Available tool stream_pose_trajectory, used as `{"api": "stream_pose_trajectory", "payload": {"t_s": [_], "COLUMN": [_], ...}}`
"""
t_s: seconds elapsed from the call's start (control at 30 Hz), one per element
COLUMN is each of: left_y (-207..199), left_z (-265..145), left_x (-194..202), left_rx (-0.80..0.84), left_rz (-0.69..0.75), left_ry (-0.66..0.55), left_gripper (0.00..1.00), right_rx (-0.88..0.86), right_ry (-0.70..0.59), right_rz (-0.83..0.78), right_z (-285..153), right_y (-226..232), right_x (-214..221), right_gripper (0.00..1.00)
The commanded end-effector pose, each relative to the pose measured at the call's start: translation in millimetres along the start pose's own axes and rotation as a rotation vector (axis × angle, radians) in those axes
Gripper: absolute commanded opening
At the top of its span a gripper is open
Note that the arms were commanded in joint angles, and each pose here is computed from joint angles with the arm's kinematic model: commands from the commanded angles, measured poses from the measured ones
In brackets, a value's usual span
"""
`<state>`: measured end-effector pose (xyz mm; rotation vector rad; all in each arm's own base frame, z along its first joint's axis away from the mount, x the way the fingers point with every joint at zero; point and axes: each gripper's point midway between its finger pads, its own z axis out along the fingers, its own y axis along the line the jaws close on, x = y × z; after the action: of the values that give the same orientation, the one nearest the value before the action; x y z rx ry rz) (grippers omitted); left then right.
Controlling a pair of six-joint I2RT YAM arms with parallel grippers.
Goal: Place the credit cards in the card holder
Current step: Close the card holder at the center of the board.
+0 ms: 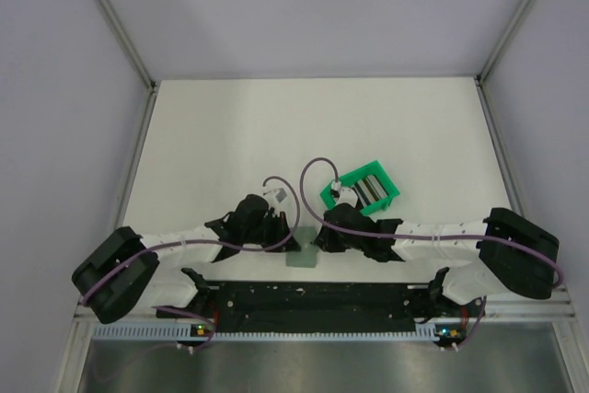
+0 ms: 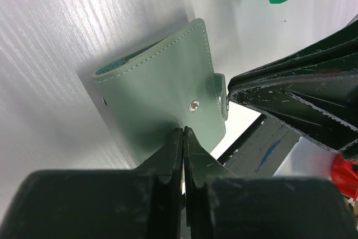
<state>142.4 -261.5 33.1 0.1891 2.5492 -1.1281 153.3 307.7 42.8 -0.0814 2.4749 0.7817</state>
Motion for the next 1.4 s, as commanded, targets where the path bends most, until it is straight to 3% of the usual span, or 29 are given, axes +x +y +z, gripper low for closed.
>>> {"api": "stream_pose_trajectory", "payload": {"t_s": [0.0,1.37], "left_y": [-1.3,-1.4], "left_z": [4.8,2.0], "left_x": [-2.2,2.5], "left_rx": [0.011,0.007], "left_rz": [0.029,0.032], "left_ry": [-0.010,0.000], "left_gripper": [0.03,0.01], "right_rx": [-0.057,-0.054], "right_ry": [-0.055,0.004], "right_rz": [0.006,-0.022], "right_z": [-5.4,9.4], "right_y": [22.8,28.5], "right_x": [-23.0,-14.3], "right_gripper": [0.06,0.03]}}
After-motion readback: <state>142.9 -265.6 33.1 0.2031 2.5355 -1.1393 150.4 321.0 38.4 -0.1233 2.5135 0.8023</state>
